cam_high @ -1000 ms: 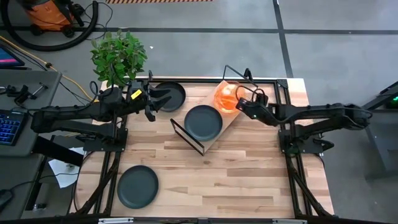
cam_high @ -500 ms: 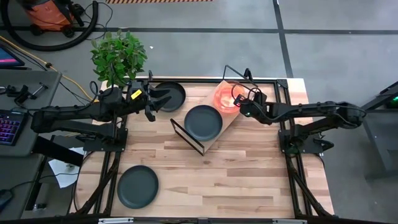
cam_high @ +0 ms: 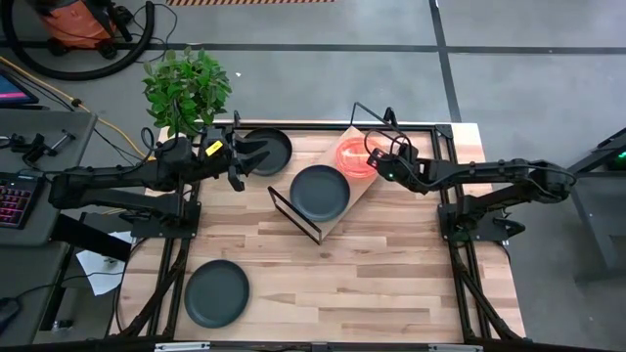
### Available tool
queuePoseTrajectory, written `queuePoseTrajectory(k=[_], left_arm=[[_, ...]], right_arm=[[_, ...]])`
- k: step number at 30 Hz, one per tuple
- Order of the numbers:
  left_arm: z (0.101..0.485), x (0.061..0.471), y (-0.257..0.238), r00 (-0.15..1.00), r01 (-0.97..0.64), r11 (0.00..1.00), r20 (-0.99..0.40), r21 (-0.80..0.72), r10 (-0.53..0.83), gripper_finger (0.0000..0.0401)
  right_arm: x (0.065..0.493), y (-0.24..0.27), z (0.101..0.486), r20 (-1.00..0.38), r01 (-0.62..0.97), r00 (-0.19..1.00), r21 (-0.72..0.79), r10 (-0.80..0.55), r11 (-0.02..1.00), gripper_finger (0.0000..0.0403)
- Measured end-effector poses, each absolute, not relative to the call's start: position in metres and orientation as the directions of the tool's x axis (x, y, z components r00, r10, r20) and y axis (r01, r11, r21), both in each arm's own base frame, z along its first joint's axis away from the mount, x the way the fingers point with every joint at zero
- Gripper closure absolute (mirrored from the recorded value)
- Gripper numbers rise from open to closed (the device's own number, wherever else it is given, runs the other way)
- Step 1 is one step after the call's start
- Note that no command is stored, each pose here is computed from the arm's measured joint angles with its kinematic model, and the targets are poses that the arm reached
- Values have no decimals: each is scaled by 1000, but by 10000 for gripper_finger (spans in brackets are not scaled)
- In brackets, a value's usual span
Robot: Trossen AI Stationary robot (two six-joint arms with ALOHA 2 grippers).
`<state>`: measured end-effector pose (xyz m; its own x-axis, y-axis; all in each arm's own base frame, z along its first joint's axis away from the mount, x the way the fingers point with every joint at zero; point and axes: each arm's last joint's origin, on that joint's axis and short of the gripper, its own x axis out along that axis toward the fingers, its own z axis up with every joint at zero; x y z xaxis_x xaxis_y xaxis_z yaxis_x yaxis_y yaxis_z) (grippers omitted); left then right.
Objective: Place and stack plates onto a shelf
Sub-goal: Stack the orange plate on top of the stacked orange plates on the shelf, then stack the top black plate on top of the black plate on the shelf
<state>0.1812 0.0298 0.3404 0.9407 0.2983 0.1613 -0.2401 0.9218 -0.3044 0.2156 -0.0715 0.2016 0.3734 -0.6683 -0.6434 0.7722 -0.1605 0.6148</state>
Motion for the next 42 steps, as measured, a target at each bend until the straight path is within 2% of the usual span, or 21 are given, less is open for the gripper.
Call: queuePoseTrajectory(k=[7, 13, 16, 18, 21, 24, 26, 28, 30, 37, 42], left_arm=[[341, 181, 30, 941, -240, 922, 162, -305, 298, 239], [341, 181, 30, 940, -240, 922, 163, -305, 298, 239], [340, 181, 30, 941, -241, 922, 158, -304, 298, 239], [340, 181, 30, 942, -243, 921, 152, -303, 298, 239], [338, 182, 30, 945, -248, 921, 136, -301, 299, 239], [337, 182, 30, 946, -254, 924, 125, -285, 299, 239], [337, 182, 30, 946, -258, 929, 124, -265, 298, 239], [337, 182, 30, 946, -260, 931, 124, -255, 298, 239], [337, 182, 30, 946, -261, 932, 124, -249, 298, 239], [337, 182, 28, 961, -212, 947, 125, -243, 247, 239], [337, 182, 28, 965, -195, 951, 125, -241, 229, 239]], right_arm=[[218, -71, 203, -639, 746, 407, 645, -652, -167, 208], [221, -71, 213, -588, 736, 489, 674, -644, -57, 182], [218, -70, 229, -520, 703, 562, 710, -643, 40, 181], [215, -68, 244, -446, 666, 630, 731, -636, 147, 180], [208, -64, 274, -270, 557, 769, 729, -579, 399, 180], [200, -54, 304, -51, 350, 907, 644, -419, 680, 180], [194, -46, 319, 74, 216, 944, 598, -321, 772, 180], [189, -40, 331, 174, 128, 948, 558, -266, 820, 180], [186, -34, 337, 219, 91, 949, 497, -226, 863, 180], [195, -17, 331, 179, 25, 981, 274, -76, 961, 180], [200, -14, 327, 159, 22, 986, 229, -60, 973, 180]])
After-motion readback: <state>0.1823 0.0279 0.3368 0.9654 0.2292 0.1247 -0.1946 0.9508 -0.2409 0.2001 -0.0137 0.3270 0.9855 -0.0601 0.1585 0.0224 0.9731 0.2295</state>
